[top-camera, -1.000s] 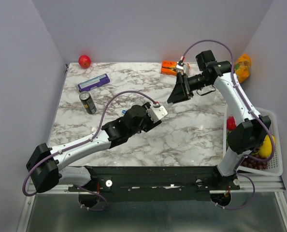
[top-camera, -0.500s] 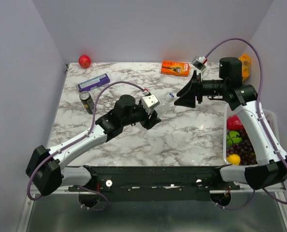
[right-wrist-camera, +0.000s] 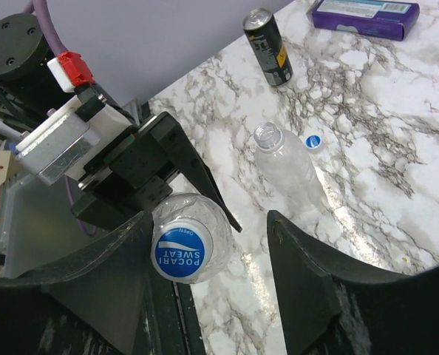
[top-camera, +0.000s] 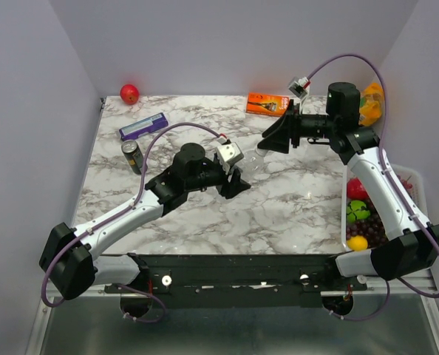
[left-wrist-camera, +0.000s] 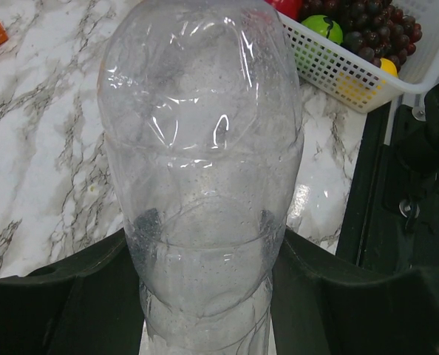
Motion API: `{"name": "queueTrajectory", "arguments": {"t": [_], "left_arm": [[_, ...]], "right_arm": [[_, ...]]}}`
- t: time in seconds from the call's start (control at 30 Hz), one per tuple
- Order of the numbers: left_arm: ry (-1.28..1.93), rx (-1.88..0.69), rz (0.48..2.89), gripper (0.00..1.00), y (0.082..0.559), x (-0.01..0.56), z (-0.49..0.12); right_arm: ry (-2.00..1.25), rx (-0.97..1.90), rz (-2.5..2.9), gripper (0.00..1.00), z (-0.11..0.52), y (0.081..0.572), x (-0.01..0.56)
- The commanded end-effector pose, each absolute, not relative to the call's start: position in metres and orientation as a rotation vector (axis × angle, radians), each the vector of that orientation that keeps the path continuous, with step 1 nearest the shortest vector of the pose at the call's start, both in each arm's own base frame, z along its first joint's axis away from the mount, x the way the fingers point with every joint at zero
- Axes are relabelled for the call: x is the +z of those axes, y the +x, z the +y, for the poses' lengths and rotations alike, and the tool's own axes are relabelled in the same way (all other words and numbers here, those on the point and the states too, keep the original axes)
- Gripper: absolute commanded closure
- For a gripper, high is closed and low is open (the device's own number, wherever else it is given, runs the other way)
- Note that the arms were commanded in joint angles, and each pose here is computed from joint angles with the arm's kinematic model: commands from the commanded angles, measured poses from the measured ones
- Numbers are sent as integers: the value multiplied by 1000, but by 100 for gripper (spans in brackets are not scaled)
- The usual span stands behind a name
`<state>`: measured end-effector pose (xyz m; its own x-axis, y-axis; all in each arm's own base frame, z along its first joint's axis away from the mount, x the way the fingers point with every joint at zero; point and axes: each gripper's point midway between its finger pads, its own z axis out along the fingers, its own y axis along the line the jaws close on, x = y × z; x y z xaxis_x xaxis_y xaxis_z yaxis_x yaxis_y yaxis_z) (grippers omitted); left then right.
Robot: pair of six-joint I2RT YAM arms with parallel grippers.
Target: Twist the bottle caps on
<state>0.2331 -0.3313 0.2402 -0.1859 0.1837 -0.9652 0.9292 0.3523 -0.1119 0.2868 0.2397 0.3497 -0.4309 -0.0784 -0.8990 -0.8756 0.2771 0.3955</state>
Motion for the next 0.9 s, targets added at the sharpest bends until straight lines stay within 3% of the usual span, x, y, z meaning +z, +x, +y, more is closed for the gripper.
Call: {"name": "queueTrajectory", "arguments": {"t": [0.0, 0.33, 0.43, 0.47, 0.67, 0.7, 0.73, 0.77, 0.83, 0.87], "left_arm": [[979, -982, 1518, 100, 237, 279, -339], [913, -1018, 1530, 100, 248, 284, -341], [920, -1031, 1522, 100, 247, 284, -343], [922, -1034, 1519, 100, 246, 284, -344], [925, -1032, 1522, 98, 246, 275, -343], [921, -1022, 1528, 91, 248, 273, -342], [912, -1012, 1535, 77, 249, 271, -340], [888, -982, 1549, 46, 253, 269, -338], [865, -937, 1568, 19, 260, 267, -333], [855, -913, 1592, 14, 262, 263, -330]], "right_arm": [[-865, 1284, 1736, 30, 247, 288, 348], [-838, 1418, 1743, 27, 252, 278, 349], [-833, 1402, 1739, 37, 253, 279, 347], [-832, 1390, 1726, 48, 253, 281, 349], [-799, 1273, 1702, 80, 252, 296, 356], [-790, 1233, 1689, 83, 250, 300, 363], [-809, 1197, 1670, 85, 249, 302, 367], [-806, 1173, 1685, 87, 246, 301, 367], [-824, 1060, 1653, 88, 239, 308, 379], [-829, 1029, 1657, 89, 235, 306, 381]]}}
